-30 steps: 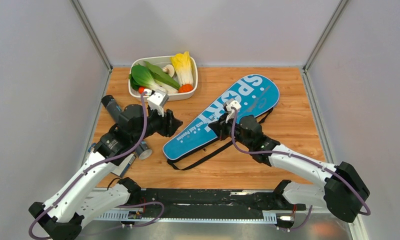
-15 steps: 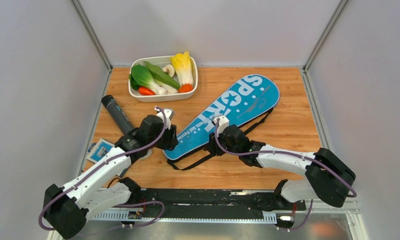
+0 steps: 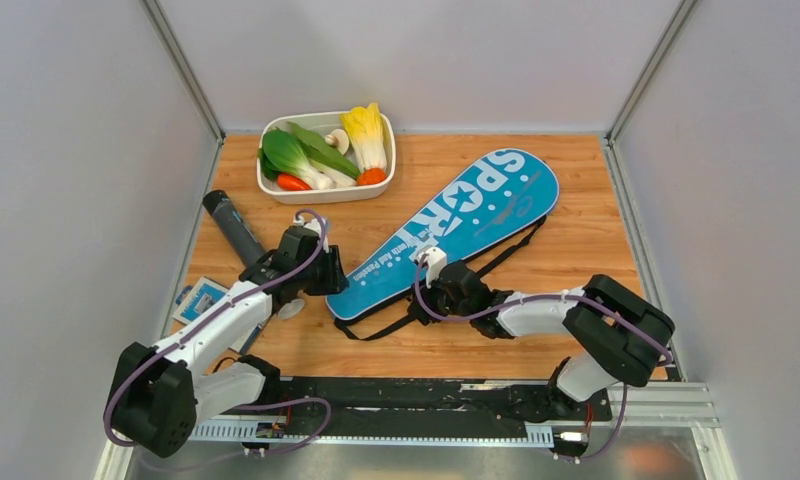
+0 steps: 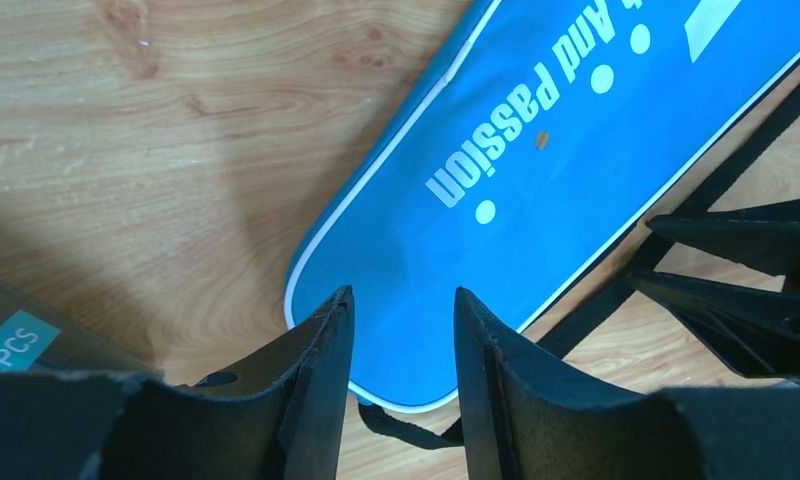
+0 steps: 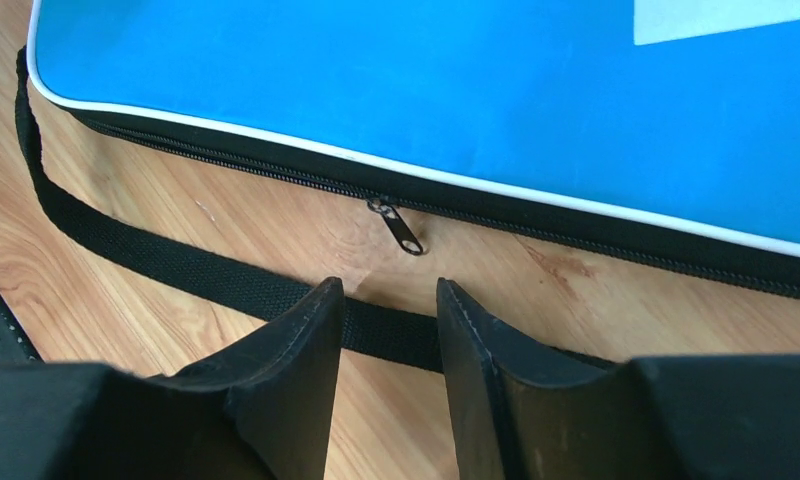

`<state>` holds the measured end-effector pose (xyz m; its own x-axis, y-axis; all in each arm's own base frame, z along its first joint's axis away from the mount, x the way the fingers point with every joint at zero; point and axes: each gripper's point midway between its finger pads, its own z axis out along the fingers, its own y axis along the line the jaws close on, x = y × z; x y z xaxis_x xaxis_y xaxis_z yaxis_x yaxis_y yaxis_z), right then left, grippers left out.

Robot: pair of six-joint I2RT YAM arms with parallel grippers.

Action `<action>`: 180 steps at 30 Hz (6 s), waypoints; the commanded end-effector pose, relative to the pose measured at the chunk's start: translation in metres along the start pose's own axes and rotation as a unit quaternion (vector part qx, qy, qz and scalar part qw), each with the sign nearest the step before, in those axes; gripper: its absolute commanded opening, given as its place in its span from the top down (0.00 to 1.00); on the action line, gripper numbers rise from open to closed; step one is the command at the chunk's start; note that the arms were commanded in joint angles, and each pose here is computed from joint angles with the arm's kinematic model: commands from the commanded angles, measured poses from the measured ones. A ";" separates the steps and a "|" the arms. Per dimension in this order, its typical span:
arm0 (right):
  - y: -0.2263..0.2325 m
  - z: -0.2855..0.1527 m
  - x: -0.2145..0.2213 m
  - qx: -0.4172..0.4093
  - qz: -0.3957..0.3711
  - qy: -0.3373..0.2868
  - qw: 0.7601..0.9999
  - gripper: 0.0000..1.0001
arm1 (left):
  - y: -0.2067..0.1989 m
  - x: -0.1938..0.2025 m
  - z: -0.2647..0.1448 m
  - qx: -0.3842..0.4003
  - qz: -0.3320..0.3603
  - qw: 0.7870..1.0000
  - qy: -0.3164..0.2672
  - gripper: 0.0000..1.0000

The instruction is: Pack up the badminton gear

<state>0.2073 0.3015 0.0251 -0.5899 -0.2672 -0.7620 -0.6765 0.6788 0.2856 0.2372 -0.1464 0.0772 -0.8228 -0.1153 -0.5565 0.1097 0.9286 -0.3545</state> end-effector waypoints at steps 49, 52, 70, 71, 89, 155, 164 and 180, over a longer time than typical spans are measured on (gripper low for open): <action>0.007 0.004 -0.022 0.029 -0.125 -0.096 0.987 0.58 | 0.013 0.004 0.010 -0.028 0.019 0.999 0.014 0.36; 0.007 0.011 -0.022 0.020 -0.128 -0.097 0.987 0.51 | 0.024 0.011 0.015 -0.053 0.024 0.998 0.033 0.36; -0.031 0.028 -0.017 0.103 -0.136 -0.135 0.976 0.92 | 0.014 0.043 0.036 -0.010 -0.022 0.996 0.081 0.99; -0.033 0.024 -0.019 0.111 -0.134 -0.136 0.975 0.99 | 0.012 0.043 0.036 -0.003 -0.025 0.997 0.078 1.00; 0.062 0.005 -0.011 -0.049 -0.132 -0.003 0.990 1.00 | -0.034 0.025 0.021 0.121 -0.111 0.987 -0.005 1.00; -0.023 -0.036 -0.046 0.020 -0.027 -0.184 0.982 0.39 | -0.056 -0.003 -0.042 0.181 -0.440 0.876 -0.080 1.00; -0.031 -0.035 -0.048 0.034 -0.024 -0.220 0.975 0.42 | -0.060 -0.019 -0.055 0.187 -0.453 0.866 -0.096 1.00; -0.028 -0.032 -0.085 0.034 -0.038 -0.297 0.954 0.43 | -0.066 -0.020 -0.059 0.203 -0.470 0.854 -0.091 1.00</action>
<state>0.2501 0.2694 0.0641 -0.2707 0.0042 -0.9626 -0.6437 0.7428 0.1843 0.2045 -0.1759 0.1159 -0.5645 -0.8254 -0.0094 -0.4115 0.2913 -0.8636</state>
